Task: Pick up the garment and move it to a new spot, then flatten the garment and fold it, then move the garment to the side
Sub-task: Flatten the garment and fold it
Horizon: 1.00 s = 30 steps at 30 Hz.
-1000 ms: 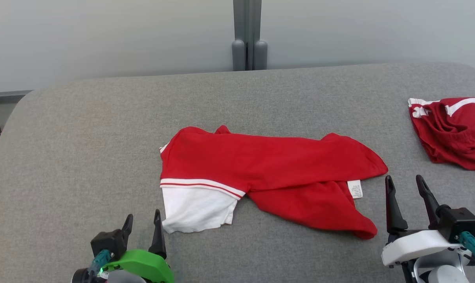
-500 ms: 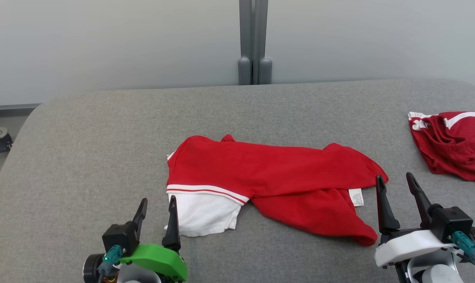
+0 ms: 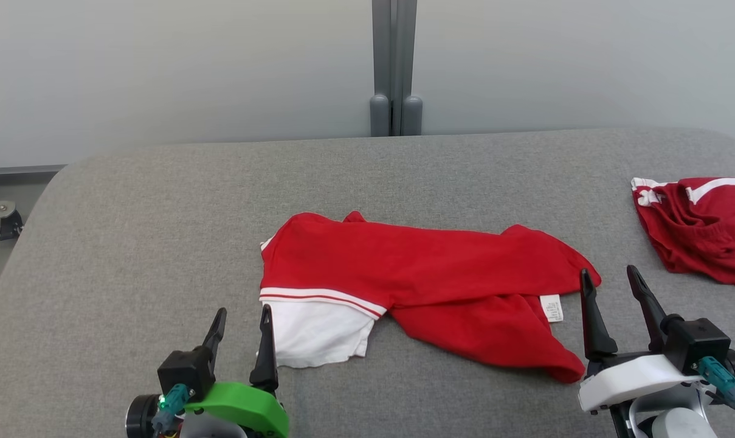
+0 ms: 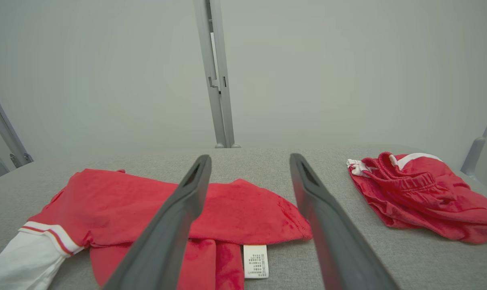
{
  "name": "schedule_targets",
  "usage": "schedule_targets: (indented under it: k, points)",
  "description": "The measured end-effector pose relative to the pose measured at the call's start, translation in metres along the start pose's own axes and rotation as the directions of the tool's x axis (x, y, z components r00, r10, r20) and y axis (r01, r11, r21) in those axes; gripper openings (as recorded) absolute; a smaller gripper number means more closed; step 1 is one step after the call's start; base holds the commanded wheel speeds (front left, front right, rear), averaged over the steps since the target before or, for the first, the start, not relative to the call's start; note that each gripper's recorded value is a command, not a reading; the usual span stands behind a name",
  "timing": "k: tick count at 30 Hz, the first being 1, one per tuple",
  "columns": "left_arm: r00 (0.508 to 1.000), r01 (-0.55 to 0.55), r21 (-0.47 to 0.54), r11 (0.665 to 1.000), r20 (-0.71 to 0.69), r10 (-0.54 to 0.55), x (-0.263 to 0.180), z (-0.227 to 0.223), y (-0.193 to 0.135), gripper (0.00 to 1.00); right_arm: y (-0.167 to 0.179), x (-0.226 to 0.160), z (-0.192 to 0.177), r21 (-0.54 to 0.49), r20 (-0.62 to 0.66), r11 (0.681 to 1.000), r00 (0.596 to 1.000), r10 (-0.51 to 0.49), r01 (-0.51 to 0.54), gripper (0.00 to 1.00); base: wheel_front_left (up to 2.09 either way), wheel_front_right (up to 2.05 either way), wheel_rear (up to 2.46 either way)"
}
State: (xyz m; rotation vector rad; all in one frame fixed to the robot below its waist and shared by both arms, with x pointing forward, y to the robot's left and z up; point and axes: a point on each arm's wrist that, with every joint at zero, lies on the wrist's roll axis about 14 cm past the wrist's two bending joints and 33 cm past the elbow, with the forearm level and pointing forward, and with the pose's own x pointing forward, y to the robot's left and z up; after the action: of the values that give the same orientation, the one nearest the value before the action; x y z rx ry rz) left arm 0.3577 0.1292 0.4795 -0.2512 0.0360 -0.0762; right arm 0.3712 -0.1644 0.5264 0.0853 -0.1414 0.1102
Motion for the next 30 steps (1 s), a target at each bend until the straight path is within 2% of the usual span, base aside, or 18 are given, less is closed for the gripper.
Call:
schedule_targets:
  k: [6, 12, 15, 28, 29, 30]
  points:
    - [1.000, -0.016, 0.002, 1.000, -0.021, 0.016, -0.002, -0.007, 0.005, 1.00, 0.001, 0.001, -0.001, 0.002, -0.004, 1.000, 1.000, 0.003, -0.003, 1.00, 0.00, 0.00, 0.00]
    - [0.968, -0.037, -0.011, 0.999, -0.248, 0.033, -0.020, -0.068, 0.012, 1.00, 0.001, 0.001, -0.007, 0.005, -0.022, 1.000, 1.000, 0.002, -0.002, 1.00, 0.00, 0.00, 0.00]
    - [0.950, -0.051, -0.026, 0.998, -0.311, 0.040, -0.023, -0.085, 0.015, 1.00, -0.002, 0.000, -0.011, 0.005, -0.032, 1.000, 0.999, -0.006, 0.006, 1.00, 0.00, 0.00, 0.00]
    - [0.925, -0.063, -0.068, 0.996, -0.379, 0.033, 0.002, -0.107, 0.014, 1.00, -0.023, -0.001, -0.021, -0.011, -0.061, 0.998, 0.996, -0.065, 0.065, 1.00, 0.00, 0.00, 0.00]
    - [0.922, -0.062, -0.071, 0.996, -0.385, 0.030, 0.003, -0.109, 0.013, 0.86, -0.024, -0.002, -0.022, -0.012, -0.066, 0.997, 0.995, -0.071, 0.070, 1.00, 0.00, 0.00, 0.00]
    - [0.921, -0.058, -0.074, 0.996, -0.388, 0.025, 0.005, -0.110, 0.011, 0.57, -0.026, -0.002, -0.023, -0.013, -0.068, 0.997, 0.995, -0.075, 0.075, 1.00, 0.00, 0.00, 0.00]
